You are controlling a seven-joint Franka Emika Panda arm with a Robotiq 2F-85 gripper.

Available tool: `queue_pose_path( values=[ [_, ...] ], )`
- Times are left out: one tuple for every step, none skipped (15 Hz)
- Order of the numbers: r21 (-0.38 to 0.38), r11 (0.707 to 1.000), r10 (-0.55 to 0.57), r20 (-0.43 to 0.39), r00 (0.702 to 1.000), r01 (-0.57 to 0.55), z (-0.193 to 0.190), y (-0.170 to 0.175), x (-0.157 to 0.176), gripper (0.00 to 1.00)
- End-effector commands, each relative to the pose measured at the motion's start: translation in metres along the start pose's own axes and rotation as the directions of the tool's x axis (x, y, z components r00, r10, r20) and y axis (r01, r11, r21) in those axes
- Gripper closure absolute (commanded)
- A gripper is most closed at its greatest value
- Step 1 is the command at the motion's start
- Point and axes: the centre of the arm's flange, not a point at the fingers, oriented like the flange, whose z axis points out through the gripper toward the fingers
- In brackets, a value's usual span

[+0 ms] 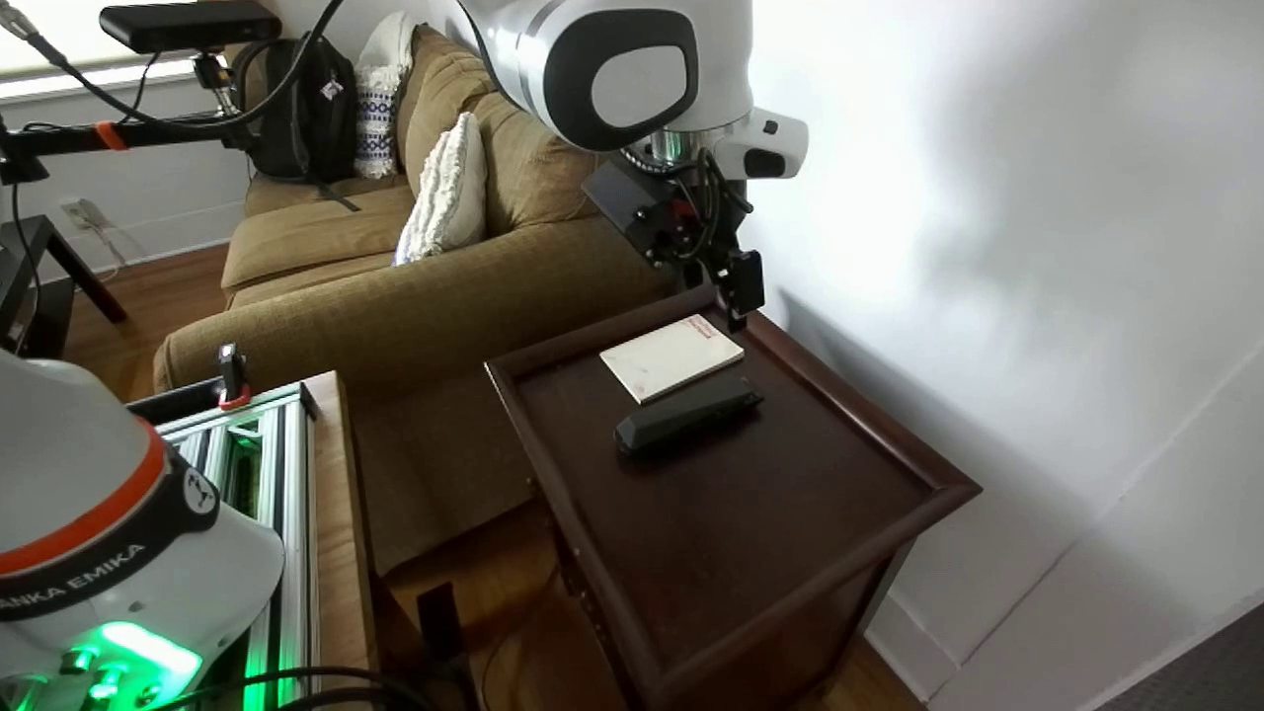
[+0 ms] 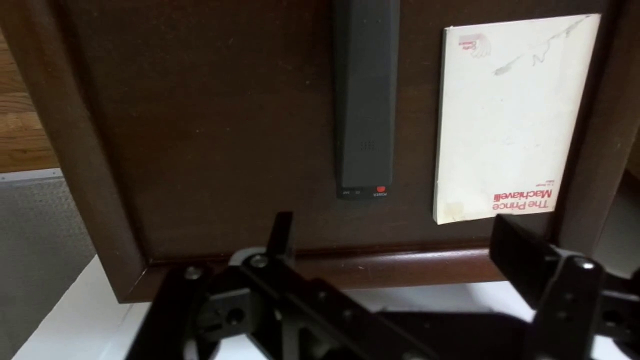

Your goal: Pick up the remote from the white book and put it on the brown counter, pick up the far right remote and put it on the remote to the left

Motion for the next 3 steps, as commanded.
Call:
queue_pose_path(
  values=[
    [0.000, 1.000, 0.000, 0.000, 1.000, 0.000, 0.0002, 0.0000, -0.0002, 0.00],
    [0.000, 1.000, 0.000, 0.001, 1.000, 0.000, 0.0002, 0.0000, -0.0003, 0.00],
    [-0.001, 1.000, 0.000, 0.001, 1.000, 0.000, 0.0003, 0.0000, -0.0004, 0.00]
  ],
)
